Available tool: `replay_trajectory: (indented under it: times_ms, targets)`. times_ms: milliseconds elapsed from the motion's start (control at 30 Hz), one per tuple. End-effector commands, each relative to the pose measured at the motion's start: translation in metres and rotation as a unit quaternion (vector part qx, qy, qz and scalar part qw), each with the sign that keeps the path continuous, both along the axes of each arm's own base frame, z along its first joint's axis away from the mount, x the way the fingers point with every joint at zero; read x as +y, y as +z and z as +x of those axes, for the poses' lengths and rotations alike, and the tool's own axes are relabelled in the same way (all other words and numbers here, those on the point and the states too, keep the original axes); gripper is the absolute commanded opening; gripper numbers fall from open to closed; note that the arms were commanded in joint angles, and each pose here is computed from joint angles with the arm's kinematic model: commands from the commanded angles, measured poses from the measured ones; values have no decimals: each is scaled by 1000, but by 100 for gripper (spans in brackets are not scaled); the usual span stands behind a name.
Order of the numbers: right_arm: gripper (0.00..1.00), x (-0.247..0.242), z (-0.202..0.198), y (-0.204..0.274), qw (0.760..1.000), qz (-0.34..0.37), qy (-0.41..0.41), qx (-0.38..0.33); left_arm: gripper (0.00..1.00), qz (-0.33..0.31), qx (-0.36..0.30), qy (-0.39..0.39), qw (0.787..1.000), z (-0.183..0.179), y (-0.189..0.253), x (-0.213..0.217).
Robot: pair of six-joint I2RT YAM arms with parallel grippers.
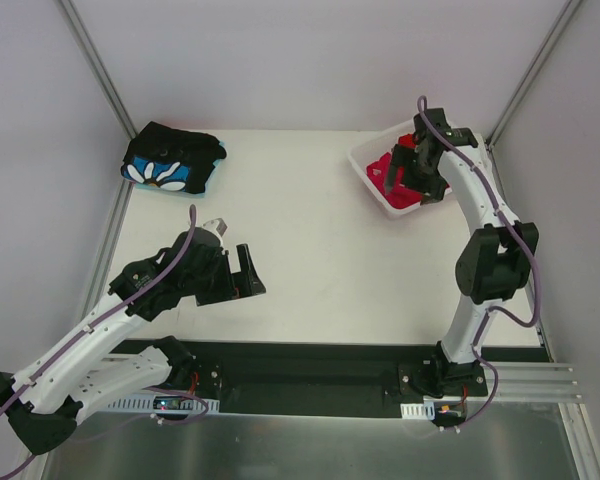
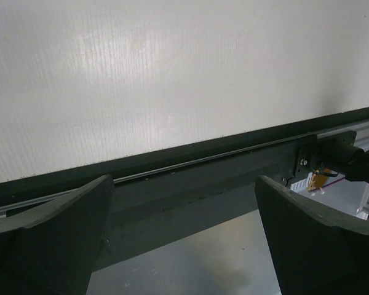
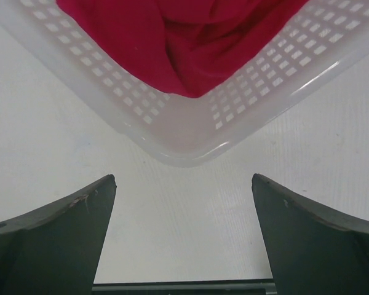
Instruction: Fold and stack the t-shirts
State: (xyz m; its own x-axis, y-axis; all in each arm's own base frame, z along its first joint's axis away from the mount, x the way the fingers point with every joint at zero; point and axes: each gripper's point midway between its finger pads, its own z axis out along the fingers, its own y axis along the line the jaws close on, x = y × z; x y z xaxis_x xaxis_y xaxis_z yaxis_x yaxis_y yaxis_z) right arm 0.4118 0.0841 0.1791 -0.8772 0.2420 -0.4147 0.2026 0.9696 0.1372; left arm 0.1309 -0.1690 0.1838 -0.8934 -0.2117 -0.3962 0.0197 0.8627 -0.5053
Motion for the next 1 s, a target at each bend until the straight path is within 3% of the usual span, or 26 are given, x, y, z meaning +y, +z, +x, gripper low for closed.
replay_trajectory:
  times_ms: [0, 233, 433, 667, 867, 967]
  targets:
    - [96, -4, -17, -24, 999, -4, -4, 35, 99, -19, -8, -4, 1000, 2, 9, -7]
    - [96, 2, -17, -35, 999, 0, -5, 48, 99, -26, -8, -4, 1000, -1, 9, -7]
    - [96, -15, -33, -47, 996, -40, -25, 70, 99, -25, -4, -2, 1000, -1, 6, -7]
    - [96, -49, -37, -41, 991, -100, -76, 47, 99, -29, -5, -8, 1000, -3, 6, -8]
    - [96, -41, -25, -28, 995, -56, -80, 33, 99, -29, -2, -7, 1000, -4, 3, -7]
    - [96, -48, -22, -19, 993, -71, -96, 20, 99, -30, -2, -6, 1000, -4, 3, -8]
